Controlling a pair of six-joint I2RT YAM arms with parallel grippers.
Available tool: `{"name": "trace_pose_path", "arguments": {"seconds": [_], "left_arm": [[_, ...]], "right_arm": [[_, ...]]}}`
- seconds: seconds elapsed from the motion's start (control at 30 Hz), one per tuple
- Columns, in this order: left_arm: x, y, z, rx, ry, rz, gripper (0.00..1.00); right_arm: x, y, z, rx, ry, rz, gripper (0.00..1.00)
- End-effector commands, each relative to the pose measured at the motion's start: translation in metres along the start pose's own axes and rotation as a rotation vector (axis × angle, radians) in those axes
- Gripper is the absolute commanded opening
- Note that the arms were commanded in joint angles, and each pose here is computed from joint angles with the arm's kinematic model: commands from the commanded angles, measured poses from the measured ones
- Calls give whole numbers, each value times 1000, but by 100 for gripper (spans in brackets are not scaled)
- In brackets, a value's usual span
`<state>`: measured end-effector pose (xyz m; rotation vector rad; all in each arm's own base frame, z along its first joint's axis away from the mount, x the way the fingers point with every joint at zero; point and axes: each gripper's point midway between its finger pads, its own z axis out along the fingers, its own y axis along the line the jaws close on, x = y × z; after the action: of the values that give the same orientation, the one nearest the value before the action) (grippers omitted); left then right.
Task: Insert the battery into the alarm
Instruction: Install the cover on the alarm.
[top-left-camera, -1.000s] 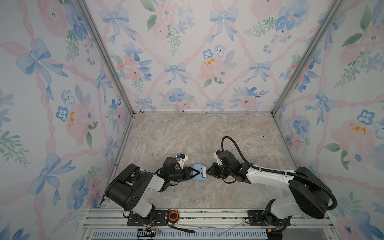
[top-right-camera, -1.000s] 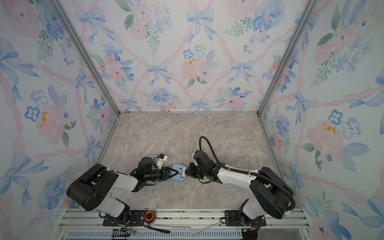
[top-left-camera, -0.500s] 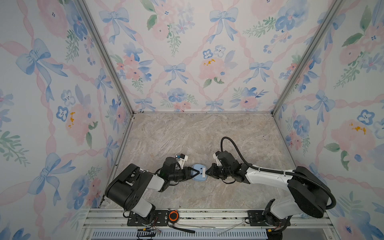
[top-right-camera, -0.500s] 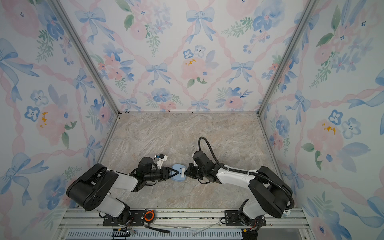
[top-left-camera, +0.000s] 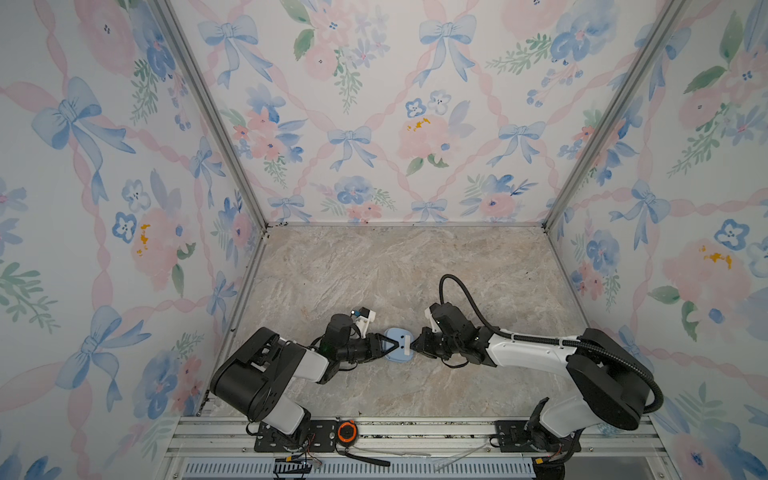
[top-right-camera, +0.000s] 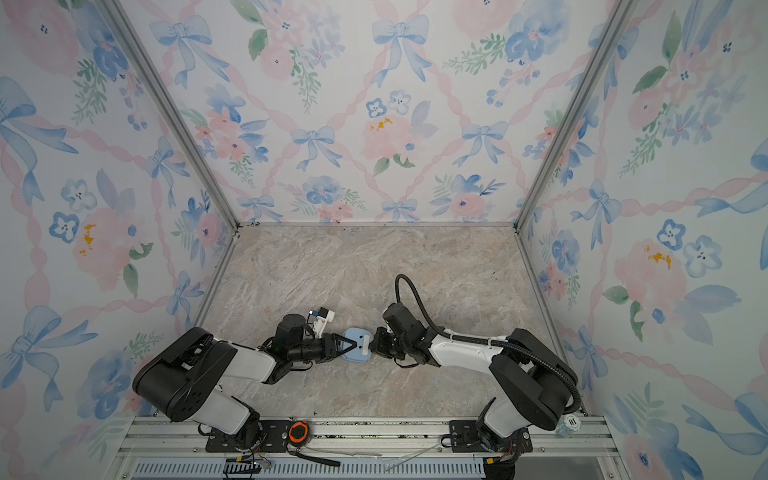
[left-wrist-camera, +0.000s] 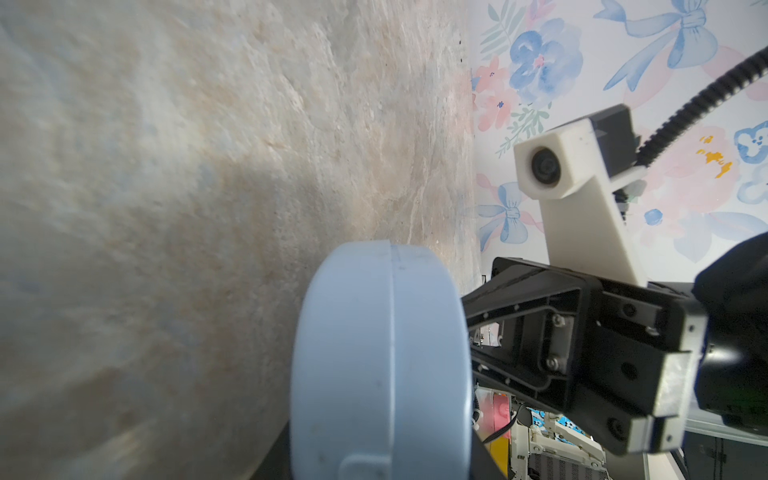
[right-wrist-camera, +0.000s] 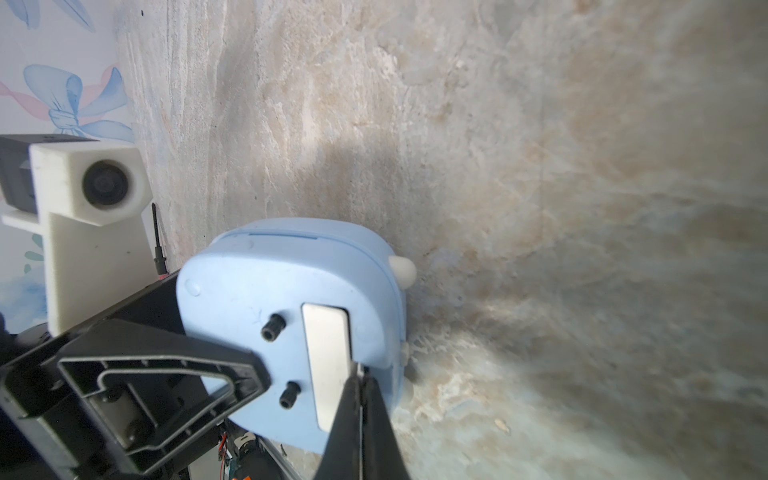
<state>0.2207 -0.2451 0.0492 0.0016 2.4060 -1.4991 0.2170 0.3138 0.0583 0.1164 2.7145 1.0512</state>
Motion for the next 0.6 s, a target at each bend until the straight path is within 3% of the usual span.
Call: {"name": "trace_pose_path", "arguments": {"seconds": [0.0, 0.13, 0.57], "left_arm": [[14, 11, 1, -35, 41, -14, 0], [14, 10, 1, -35, 41, -14, 0], [9, 17, -6, -89, -5, -26, 0]], "right_arm": [[4, 19, 8, -27, 16, -38, 0], [7, 22, 10, -10, 30, -50, 9], [2, 11, -3, 69, -4, -59, 22]]}}
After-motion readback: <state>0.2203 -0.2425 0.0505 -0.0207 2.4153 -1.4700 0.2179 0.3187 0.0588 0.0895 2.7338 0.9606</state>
